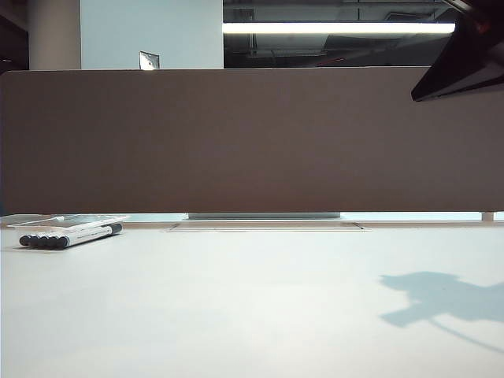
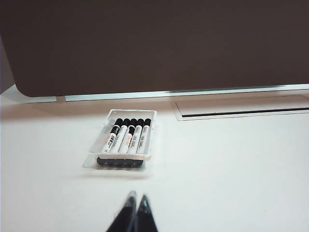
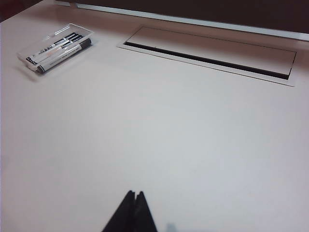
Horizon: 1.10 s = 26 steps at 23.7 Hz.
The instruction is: Pick up the black marker on the right and put it into the packaging box on the left, making sure the marker fit the shape of the box's grooves.
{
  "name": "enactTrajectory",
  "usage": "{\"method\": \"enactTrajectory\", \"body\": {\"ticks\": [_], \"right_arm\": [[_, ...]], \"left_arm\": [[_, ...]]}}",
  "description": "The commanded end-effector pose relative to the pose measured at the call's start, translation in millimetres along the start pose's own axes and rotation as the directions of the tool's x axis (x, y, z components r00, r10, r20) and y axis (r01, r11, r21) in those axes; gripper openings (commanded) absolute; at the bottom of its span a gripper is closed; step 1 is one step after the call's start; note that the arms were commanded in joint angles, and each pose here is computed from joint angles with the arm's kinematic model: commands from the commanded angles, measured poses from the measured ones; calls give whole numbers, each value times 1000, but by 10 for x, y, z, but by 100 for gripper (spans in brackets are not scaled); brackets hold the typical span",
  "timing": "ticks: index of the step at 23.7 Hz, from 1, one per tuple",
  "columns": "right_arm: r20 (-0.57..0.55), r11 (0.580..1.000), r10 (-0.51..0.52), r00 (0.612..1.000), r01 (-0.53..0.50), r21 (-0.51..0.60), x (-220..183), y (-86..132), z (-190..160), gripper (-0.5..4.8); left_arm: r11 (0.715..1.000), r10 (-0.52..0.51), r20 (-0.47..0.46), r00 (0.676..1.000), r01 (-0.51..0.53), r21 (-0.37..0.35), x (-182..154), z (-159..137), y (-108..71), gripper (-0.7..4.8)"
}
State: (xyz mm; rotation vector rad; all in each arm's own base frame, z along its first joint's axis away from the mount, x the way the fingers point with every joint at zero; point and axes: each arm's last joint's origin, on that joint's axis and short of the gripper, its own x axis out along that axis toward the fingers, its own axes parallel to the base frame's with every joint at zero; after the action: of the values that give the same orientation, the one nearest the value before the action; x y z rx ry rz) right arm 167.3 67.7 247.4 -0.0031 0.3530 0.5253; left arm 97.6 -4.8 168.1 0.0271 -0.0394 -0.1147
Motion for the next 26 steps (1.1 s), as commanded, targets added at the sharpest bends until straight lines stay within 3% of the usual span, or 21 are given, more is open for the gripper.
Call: {"method": "enactTrajectory", "body": {"ticks": [1,8,12,15,20,26], "right_arm": [[23,1000,-2,1000,2,-7,-7,1,30,-9],[23,1000,-23,999,23,-5,-30,-10,-45,-9],[66,991,-136,988,137,0,-141,-52,-222,-9],[123,948,-317,941,316,25,-328,-102,-491,-9],[177,919,-395,901,391,55,-445,-152,-734,-9],[293,858,-512,808,501,118,-601,-251,-904,-9]], "left_arm": [[1000,0,13,1000,0,2,0,11,0,-6],[1000,0,13,1000,0,2,0,11,0,-6],[1000,0,13,1000,0,2,0,11,0,-6],[1000,0,13,1000,0,2,0,11,0,-6],[1000,0,13,1000,0,2,0,11,0,-6],[1000,0,13,1000,0,2,0,12,0,-6]]}}
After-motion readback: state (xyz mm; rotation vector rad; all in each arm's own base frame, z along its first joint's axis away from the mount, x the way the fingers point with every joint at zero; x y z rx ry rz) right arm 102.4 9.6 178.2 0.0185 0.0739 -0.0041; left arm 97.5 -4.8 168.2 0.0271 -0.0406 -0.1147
